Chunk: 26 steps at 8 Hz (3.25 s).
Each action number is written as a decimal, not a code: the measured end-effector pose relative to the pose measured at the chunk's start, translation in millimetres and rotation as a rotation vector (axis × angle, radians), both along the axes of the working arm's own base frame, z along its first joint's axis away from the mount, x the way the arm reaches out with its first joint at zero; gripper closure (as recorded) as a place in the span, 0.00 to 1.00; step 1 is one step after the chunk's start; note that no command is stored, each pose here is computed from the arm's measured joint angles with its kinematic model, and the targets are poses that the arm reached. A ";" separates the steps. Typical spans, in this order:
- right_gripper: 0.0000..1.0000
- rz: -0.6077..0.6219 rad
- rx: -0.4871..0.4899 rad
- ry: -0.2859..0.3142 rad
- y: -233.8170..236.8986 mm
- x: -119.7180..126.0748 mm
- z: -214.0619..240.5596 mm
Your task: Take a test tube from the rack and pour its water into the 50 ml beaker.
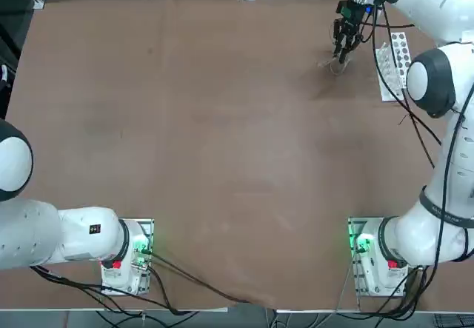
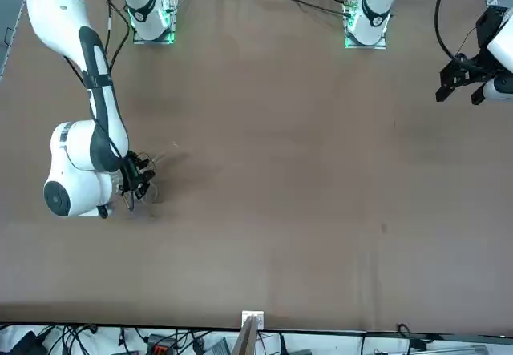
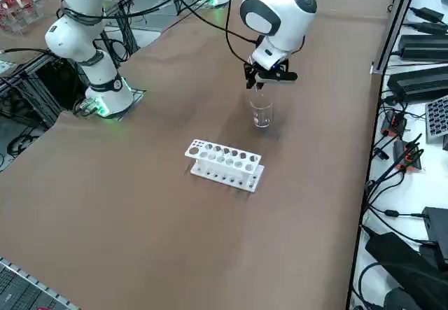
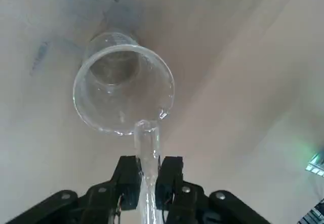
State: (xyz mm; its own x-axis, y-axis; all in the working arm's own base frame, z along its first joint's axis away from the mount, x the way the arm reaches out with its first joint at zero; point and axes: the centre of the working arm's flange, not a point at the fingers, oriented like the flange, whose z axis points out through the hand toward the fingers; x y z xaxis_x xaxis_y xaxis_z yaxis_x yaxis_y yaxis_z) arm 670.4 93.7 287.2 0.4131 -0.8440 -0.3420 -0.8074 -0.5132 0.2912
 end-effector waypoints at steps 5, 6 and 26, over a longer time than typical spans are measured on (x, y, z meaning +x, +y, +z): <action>0.80 -0.031 0.036 -0.002 -7.5 1.8 2.8; 0.80 -0.046 0.058 -0.001 -10.0 2.5 3.3; 0.80 -0.281 -1.334 -0.380 -68.6 18.1 140.0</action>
State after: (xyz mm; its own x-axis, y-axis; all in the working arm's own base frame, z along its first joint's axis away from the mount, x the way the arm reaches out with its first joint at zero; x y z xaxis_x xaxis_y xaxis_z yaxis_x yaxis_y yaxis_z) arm 688.5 25.1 427.1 0.0645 -0.5089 0.8584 -0.9729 0.1592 0.1675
